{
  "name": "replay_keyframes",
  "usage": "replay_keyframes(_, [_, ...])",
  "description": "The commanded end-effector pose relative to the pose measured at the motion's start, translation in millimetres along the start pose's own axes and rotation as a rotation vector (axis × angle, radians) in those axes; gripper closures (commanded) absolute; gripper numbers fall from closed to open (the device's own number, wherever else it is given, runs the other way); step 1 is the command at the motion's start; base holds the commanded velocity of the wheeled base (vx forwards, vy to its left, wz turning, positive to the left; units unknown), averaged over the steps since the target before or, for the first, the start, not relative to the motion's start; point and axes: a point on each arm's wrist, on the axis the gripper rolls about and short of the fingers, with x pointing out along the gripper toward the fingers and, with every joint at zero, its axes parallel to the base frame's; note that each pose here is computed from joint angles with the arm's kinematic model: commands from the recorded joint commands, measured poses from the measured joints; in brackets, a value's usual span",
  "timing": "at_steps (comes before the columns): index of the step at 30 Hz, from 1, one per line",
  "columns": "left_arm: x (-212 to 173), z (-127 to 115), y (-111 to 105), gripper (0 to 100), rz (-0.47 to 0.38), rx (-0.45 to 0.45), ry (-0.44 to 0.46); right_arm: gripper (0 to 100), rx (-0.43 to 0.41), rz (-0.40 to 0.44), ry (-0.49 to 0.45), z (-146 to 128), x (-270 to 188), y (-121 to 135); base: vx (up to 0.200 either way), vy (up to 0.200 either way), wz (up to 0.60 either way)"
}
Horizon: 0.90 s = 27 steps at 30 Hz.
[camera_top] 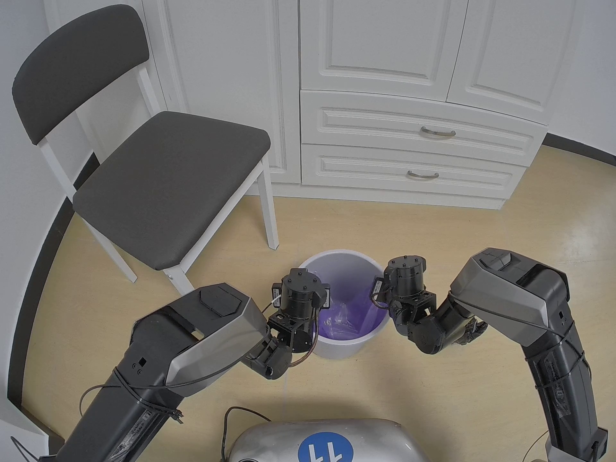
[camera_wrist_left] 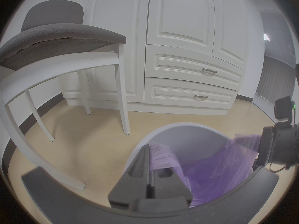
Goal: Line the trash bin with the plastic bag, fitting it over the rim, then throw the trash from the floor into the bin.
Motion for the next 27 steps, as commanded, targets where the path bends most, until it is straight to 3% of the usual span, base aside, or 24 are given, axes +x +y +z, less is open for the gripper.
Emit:
replay_keyframes(1, [1.4,-5.1,3.4,100,0.009,0.015,0.01,100,-0.008,-0.008,0.008,-4.6,1.3,-2.0,0.0,0.0,0.0])
replay_keyframes(10, [7.0,2.4,21.4,100,0.047,0.058,0.011,100,-0.058,-0.032,-0.067,7.2,6.7,-18.2,0.0,0.0,0.0])
replay_keyframes(14, [7.9,18.3,37.0,100,0.078,0.073,0.003,100,-0.145,-0.053,-0.123,12.5,8.4,-38.7,0.0,0.0,0.0])
replay_keyframes(18, [3.3,30.0,36.0,100,0.074,0.067,-0.01,100,-0.2,-0.055,-0.187,16.3,7.7,-45.8,0.0,0.0,0.0])
replay_keyframes(27, [2.0,37.6,45.7,100,0.09,0.114,-0.018,100,-0.246,-0.075,-0.194,18.1,6.1,-55.5,0.0,0.0,0.0])
